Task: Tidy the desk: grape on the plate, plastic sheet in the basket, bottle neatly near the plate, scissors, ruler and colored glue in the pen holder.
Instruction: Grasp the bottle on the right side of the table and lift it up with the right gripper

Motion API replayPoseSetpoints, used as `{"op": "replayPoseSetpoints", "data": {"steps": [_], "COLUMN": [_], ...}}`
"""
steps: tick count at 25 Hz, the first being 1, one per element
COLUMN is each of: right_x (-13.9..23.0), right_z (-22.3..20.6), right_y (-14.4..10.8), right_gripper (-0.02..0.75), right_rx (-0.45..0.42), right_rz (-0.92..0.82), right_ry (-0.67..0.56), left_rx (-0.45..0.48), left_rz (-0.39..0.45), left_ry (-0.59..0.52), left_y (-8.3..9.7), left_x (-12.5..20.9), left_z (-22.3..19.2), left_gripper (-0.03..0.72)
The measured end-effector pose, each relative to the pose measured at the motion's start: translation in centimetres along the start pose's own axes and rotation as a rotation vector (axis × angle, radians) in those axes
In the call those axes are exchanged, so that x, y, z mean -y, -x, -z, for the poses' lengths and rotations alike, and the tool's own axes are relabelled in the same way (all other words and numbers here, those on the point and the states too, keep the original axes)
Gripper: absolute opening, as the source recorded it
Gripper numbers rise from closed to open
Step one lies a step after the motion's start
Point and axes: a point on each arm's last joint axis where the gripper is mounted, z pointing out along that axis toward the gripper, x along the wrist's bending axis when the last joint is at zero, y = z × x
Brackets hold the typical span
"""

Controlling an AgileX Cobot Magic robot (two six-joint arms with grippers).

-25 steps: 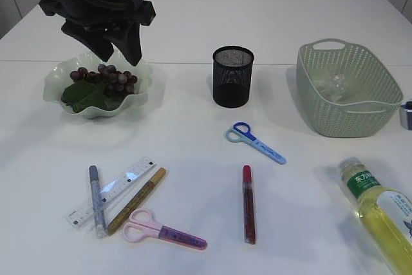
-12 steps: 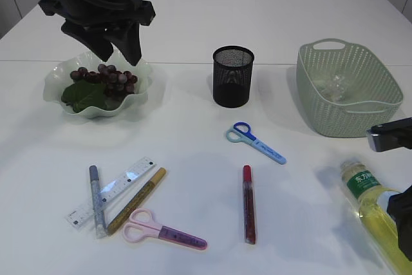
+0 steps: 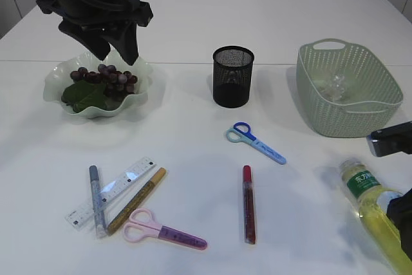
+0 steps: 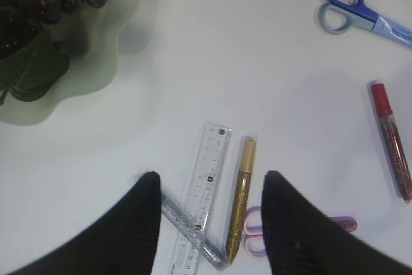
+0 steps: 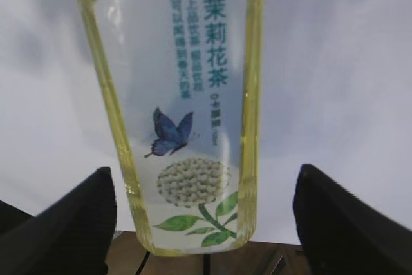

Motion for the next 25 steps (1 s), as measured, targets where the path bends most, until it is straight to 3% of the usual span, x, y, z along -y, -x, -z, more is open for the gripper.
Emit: {"op": "replayPoseSetpoints", "data": {"steps": [6, 25], "right_x": [0.9, 0.5], "right_z": [-1.4, -1.9], "right_y": [-0.3, -0.5], "right_gripper": [0.644, 0.643], "right_rx": [-0.017, -0.025], "right_rz": [-0.004, -0.004], "right_ry": [-0.027, 0.049], "left_rx": [-0.001, -0.002], "left_rz": [-0.002, -0.002], "left_ry": [0.000, 0.000], "left_y": [0.0, 0.0], "left_x": [0.0, 0.0], "left_z": [0.0, 0.0], "left_gripper": [0.372, 0.372]}}
